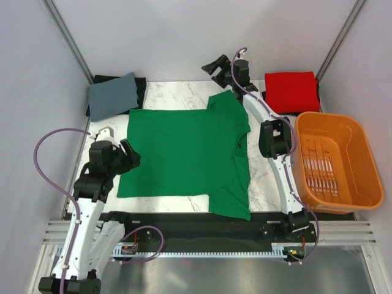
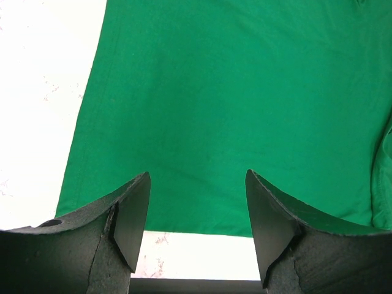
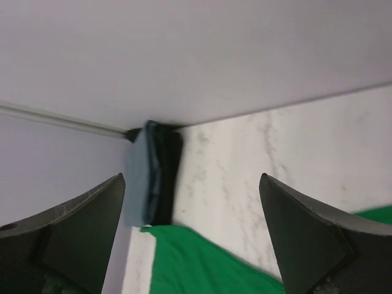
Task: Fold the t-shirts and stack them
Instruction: Flatten the tshirt out, then fold the tshirt
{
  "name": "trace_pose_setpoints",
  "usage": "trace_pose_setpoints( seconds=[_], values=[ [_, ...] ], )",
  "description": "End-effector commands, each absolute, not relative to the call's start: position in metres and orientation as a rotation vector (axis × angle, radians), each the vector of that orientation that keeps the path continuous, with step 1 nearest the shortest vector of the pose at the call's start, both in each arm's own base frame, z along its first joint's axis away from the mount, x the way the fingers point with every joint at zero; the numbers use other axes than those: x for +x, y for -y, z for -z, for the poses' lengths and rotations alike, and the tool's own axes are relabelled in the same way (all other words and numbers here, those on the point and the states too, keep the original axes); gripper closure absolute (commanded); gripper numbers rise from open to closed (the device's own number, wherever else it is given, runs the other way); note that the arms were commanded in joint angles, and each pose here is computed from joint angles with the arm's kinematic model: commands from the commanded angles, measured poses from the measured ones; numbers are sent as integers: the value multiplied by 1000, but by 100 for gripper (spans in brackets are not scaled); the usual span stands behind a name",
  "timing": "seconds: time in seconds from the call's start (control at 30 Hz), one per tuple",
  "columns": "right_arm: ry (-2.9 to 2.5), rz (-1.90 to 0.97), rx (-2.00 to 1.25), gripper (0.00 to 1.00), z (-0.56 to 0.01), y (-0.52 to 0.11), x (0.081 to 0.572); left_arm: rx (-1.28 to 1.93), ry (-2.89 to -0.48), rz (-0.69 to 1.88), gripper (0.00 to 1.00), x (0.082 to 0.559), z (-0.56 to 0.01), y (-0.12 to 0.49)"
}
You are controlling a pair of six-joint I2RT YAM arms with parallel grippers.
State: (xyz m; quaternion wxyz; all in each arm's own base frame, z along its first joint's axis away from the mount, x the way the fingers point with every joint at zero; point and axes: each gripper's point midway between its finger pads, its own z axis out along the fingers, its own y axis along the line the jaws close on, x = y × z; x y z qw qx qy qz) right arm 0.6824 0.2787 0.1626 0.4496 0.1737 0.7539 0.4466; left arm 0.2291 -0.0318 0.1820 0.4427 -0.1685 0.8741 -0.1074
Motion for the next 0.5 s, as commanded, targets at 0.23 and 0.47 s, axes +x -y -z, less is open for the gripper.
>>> trace_pose_setpoints(
  seconds=[0.23, 0.47],
  values=[
    [-2047, -1008, 272, 2, -206, -245, 516, -454, -2163, 265, 30, 234, -182, 31],
    [-2395, -809, 191, 2, -115, -246, 395, -457, -2220, 261, 32, 238, -171, 33]
  ],
)
